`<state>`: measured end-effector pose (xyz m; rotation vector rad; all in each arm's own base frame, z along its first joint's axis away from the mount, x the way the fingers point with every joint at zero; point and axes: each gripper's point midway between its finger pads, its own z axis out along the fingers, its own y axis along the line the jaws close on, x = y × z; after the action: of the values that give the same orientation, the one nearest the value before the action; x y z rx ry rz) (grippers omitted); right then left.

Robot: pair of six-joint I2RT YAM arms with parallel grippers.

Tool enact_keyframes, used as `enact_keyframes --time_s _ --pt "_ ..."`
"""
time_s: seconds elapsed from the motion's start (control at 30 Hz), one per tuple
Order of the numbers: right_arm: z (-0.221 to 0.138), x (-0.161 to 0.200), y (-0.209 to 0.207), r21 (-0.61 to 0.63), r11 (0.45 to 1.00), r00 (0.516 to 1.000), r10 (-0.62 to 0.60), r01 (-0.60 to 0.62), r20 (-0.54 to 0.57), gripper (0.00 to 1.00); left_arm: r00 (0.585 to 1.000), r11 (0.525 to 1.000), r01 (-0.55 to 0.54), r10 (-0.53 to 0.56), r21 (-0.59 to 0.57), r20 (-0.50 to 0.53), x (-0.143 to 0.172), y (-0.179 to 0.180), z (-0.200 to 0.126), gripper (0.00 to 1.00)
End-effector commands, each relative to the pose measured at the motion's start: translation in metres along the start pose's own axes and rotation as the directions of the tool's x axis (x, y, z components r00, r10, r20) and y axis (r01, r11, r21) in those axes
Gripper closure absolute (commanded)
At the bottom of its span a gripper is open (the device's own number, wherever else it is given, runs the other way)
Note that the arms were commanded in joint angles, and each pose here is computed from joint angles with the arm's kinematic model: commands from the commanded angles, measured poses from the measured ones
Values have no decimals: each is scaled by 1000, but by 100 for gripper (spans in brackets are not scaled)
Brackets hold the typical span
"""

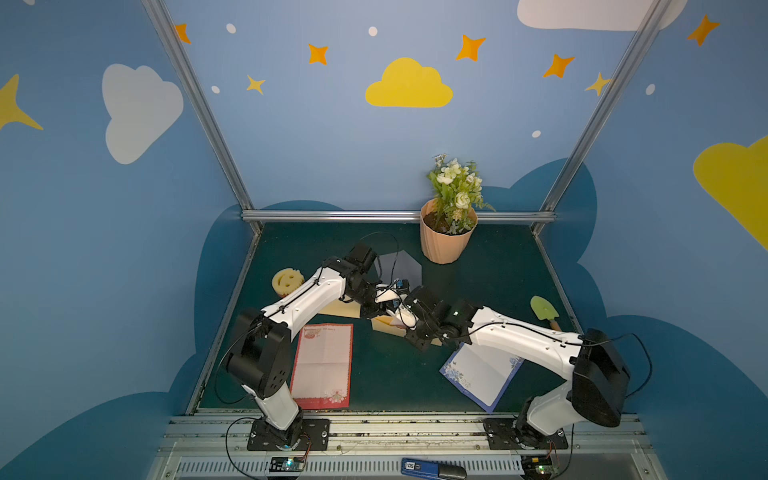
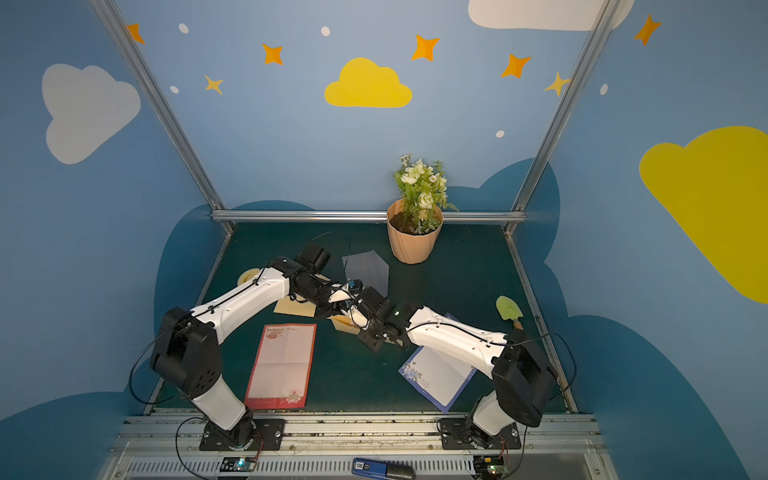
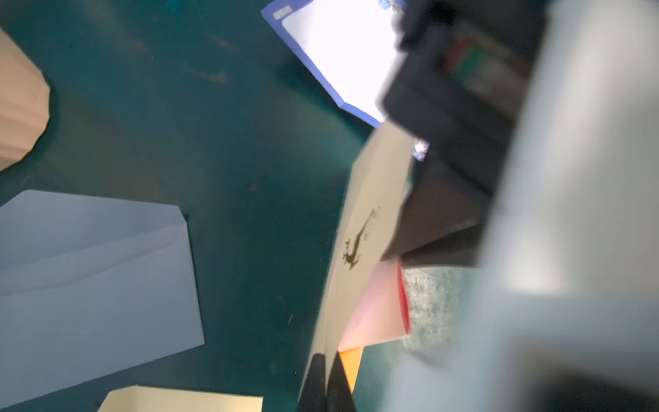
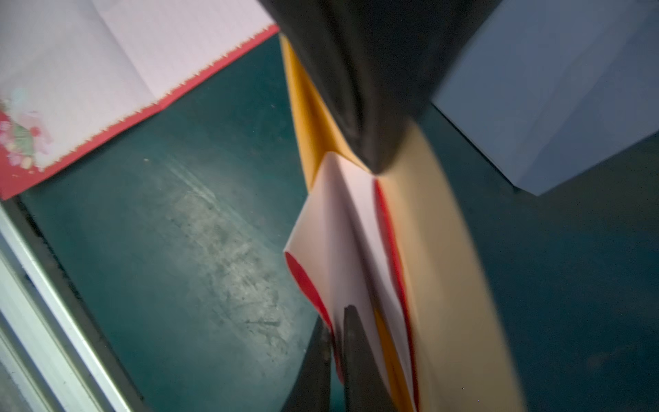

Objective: Fold the letter paper in half and place it into the envelope
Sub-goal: Place the letter paper in the envelope.

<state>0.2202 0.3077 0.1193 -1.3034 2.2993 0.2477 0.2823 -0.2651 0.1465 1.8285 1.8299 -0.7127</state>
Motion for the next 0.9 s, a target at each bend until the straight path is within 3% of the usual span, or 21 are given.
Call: enact_keyframes --time_s 0.0,0.53,0.87 --pt "-21 -32 -22 60 988 975 130 -143 179 93 1000 994 -10 7 108 25 -8 -26 4 96" --pt "-46 -22 -15 -36 978 904 205 -207 376 89 997 989 31 -41 141 67 -12 -20 4 97" --pt "-53 -16 -8 -88 974 886 227 -210 404 88 996 988 47 -58 146 74 -11 -18 5 97"
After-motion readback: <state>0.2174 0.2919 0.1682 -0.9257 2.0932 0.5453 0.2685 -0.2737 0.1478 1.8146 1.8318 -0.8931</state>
